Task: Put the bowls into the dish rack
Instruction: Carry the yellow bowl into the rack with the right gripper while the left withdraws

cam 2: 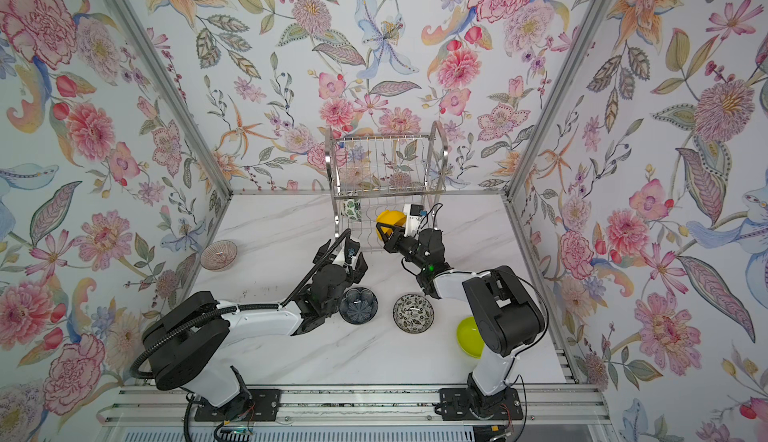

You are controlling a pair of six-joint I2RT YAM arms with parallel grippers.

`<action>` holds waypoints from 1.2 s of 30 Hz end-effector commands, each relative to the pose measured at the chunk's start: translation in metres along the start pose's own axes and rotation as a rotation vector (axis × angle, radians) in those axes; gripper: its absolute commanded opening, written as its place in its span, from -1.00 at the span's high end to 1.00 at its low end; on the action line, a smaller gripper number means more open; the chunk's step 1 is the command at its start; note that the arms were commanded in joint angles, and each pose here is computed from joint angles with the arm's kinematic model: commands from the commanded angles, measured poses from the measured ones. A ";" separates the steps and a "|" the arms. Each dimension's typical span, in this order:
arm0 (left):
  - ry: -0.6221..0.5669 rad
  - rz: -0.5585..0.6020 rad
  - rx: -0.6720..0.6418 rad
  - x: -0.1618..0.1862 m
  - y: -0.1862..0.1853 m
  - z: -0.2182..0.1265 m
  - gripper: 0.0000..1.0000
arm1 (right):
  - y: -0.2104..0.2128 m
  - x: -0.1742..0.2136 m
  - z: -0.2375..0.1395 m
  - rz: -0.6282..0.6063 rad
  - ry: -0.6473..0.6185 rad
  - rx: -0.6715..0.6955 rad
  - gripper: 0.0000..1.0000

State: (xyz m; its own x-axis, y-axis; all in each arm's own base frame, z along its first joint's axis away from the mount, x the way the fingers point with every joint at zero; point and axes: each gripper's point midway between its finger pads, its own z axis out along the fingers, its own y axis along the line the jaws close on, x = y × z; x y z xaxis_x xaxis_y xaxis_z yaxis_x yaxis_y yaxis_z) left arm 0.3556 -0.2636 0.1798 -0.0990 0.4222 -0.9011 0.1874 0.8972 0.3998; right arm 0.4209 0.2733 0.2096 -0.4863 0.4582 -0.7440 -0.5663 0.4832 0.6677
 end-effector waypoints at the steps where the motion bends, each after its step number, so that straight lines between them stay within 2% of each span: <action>1: 0.005 -0.026 -0.033 -0.003 0.005 0.000 -0.98 | 0.019 -0.028 0.012 -0.006 -0.079 -0.118 1.00; 7: 0.034 -0.054 -0.065 -0.002 0.015 0.001 -0.98 | 0.008 -0.032 0.037 0.038 -0.081 -0.139 1.00; 17: 0.088 -0.203 -0.107 0.014 0.029 0.001 -0.98 | -0.012 -0.037 0.064 0.150 -0.141 -0.150 1.00; 36: 0.147 -0.261 -0.088 0.025 0.022 0.006 -0.98 | -0.037 -0.035 0.109 0.254 -0.156 -0.173 1.00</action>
State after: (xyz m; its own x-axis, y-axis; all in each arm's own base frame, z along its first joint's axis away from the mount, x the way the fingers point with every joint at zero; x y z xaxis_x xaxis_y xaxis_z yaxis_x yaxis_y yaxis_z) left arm 0.3571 -0.2359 0.1572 -0.2758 0.2203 -0.9356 0.0763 0.9753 0.2071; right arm 0.5256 0.3155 0.2003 -0.5434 0.6377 -0.5459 -0.5219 0.2527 0.8147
